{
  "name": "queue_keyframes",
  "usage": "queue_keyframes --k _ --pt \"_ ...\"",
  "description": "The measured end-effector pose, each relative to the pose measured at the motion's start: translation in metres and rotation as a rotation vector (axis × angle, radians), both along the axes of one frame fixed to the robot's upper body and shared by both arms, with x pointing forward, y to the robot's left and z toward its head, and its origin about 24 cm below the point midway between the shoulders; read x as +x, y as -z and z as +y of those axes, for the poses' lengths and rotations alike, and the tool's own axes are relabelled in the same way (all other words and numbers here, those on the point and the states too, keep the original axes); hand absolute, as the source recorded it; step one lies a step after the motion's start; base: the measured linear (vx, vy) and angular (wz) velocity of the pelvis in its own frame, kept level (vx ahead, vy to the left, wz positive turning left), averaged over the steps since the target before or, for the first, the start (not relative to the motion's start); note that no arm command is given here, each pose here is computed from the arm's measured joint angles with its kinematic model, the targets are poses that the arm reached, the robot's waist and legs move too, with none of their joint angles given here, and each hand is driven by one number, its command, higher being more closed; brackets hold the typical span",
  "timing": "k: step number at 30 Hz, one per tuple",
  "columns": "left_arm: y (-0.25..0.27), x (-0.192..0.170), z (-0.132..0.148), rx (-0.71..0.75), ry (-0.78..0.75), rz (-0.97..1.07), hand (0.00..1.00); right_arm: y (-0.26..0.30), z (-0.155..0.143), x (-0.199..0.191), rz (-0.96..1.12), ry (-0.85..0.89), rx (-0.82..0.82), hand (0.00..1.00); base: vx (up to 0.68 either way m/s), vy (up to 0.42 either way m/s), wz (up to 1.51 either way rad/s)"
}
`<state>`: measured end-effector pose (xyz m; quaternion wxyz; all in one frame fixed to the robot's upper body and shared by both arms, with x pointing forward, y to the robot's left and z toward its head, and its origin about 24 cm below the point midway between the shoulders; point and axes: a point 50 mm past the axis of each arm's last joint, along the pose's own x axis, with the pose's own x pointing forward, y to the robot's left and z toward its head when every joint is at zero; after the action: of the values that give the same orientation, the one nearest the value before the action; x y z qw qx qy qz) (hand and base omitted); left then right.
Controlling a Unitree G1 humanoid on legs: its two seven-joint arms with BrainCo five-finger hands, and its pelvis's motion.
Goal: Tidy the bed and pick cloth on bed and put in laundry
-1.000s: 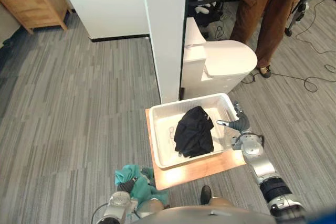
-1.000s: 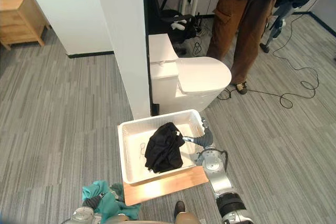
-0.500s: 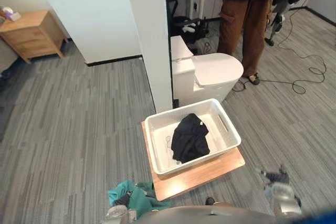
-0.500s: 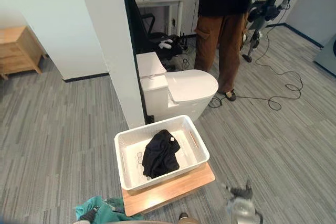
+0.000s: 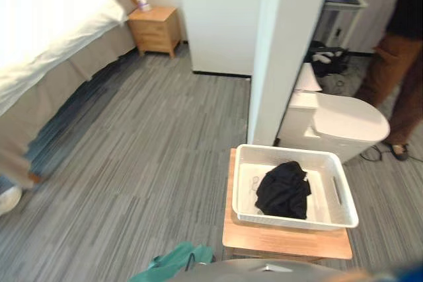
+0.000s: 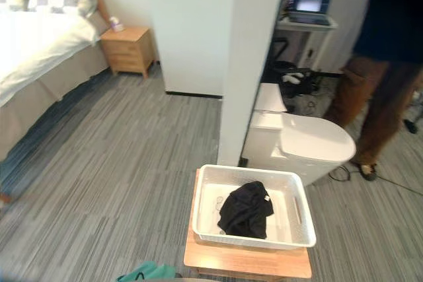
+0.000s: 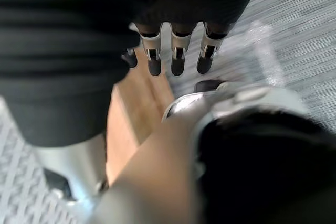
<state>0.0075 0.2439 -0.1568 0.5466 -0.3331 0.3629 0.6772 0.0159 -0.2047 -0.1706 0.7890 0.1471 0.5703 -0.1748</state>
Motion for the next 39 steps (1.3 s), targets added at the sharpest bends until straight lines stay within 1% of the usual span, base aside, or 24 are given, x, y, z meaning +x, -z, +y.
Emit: queue_keyframes --k 2,3,4,5,6,7,8,9,11,12,13,15,16,17,19,21,23,24,26,32,34,36,37,39 --pt "-0.017 0.024 0.035 0.166 -0.003 -0.08 1.0 0.0 0.003 0.013 -0.036 -0.023 0.01 0.0 0.22 0.026 0.07" --pt "-0.033 0.051 0.059 0.265 0.032 -0.156 1.0 -0.001 0.004 0.018 -0.052 -0.024 0.014 0.0 0.2 -0.012 -0.05" --pt "-0.06 0.085 0.085 0.411 0.067 -0.283 1.0 -0.001 0.005 0.02 -0.064 -0.023 0.018 0.0 0.14 -0.03 -0.1" --pt "-0.077 0.101 0.099 0.49 0.085 -0.354 1.0 -0.001 0.005 0.02 -0.066 -0.025 0.017 0.0 0.11 -0.048 -0.19" --pt "-0.11 0.126 0.12 0.625 0.128 -0.477 1.0 -0.001 0.005 0.021 -0.07 -0.026 0.014 0.0 0.09 -0.046 -0.29" --pt "-0.139 0.143 0.134 0.736 0.16 -0.572 1.0 -0.001 0.004 0.021 -0.075 -0.027 0.009 0.0 0.12 -0.057 -0.37" --pt "-0.179 0.161 0.146 0.901 0.217 -0.68 1.0 -0.002 0.003 0.02 -0.074 -0.028 0.001 0.0 0.13 -0.049 -0.33" --pt "-0.213 0.176 0.15 1.031 0.265 -0.774 1.0 -0.002 0.001 0.019 -0.077 -0.024 -0.012 0.0 0.13 -0.04 -0.23" --pt "-0.249 0.189 0.144 1.169 0.336 -0.91 1.0 -0.004 -0.004 0.016 -0.089 -0.013 -0.042 0.0 0.18 -0.014 -0.34" --pt "-0.265 0.191 0.135 1.223 0.368 -0.994 1.0 -0.005 -0.006 0.011 -0.086 -0.004 -0.059 0.0 0.16 -0.016 -0.42" --pt "-0.271 0.192 0.129 1.252 0.395 -1.033 1.0 -0.005 -0.006 0.009 -0.085 0.005 -0.065 0.0 0.23 -0.063 -0.51" --pt "-0.295 0.2 0.104 1.351 0.531 -1.125 1.0 -0.005 -0.006 0.012 -0.097 0.005 -0.079 0.0 0.2 -0.096 -0.68" --pt "-0.306 0.208 0.084 1.386 0.633 -1.188 1.0 -0.006 -0.004 0.017 -0.114 0.0 -0.084 0.0 0.11 -0.123 -0.69" --pt "-0.309 0.211 0.075 1.391 0.674 -1.216 1.0 -0.006 -0.005 0.018 -0.122 -0.001 -0.092 0.0 0.1 -0.159 -0.81" --pt "-0.318 0.221 0.05 1.416 0.832 -1.288 1.0 -0.009 -0.008 0.023 -0.14 -0.032 -0.12 0.0 0.01 -0.167 -0.77" --pt "-0.321 0.224 0.042 1.42 0.897 -1.308 1.0 -0.008 -0.008 0.018 -0.123 -0.042 -0.123 0.0 -0.09 -0.192 -0.43" --pt "-0.315 0.231 0.027 1.38 0.988 -1.334 1.0 -0.007 -0.01 0.009 -0.084 -0.044 -0.132 0.0 -0.07 -0.158 -0.65" --pt "-0.312 0.238 0.013 1.341 1.09 -1.353 1.0 -0.006 -0.013 0.001 -0.051 -0.053 -0.137 0.0 -0.09 -0.171 -0.51" --pt "-0.309 0.242 0.002 1.306 1.181 -1.386 1.0 -0.006 -0.015 -0.006 -0.022 -0.064 -0.141 0.0 -0.09 -0.173 -0.3" --pt "-0.321 0.24 -0.036 1.298 1.435 -1.57 1.0 -0.006 -0.018 0.001 -0.001 -0.135 -0.157 0.0 -0.13 -0.093 -0.29" --pt "-0.321 0.241 -0.045 1.257 1.521 -1.621 1.0 -0.006 -0.018 0.002 0.007 -0.153 -0.16 0.0 -0.13 -0.07 -0.16" --pt "-0.313 0.241 -0.063 1.13 1.643 -1.697 1.0 -0.006 -0.021 0.002 0.015 -0.176 -0.166 0.0 -0.12 -0.061 -0.21" --pt "-0.311 0.24 -0.068 1.095 1.682 -1.71 1.0 -0.006 -0.021 0.002 0.018 -0.179 -0.166 0.0 -0.09 -0.05 -0.17" --pt "-0.296 0.234 -0.095 0.968 1.836 -1.738 1.0 -0.005 -0.02 -0.001 0.03 -0.155 -0.153 0.0 -0.05 -0.04 -0.06"
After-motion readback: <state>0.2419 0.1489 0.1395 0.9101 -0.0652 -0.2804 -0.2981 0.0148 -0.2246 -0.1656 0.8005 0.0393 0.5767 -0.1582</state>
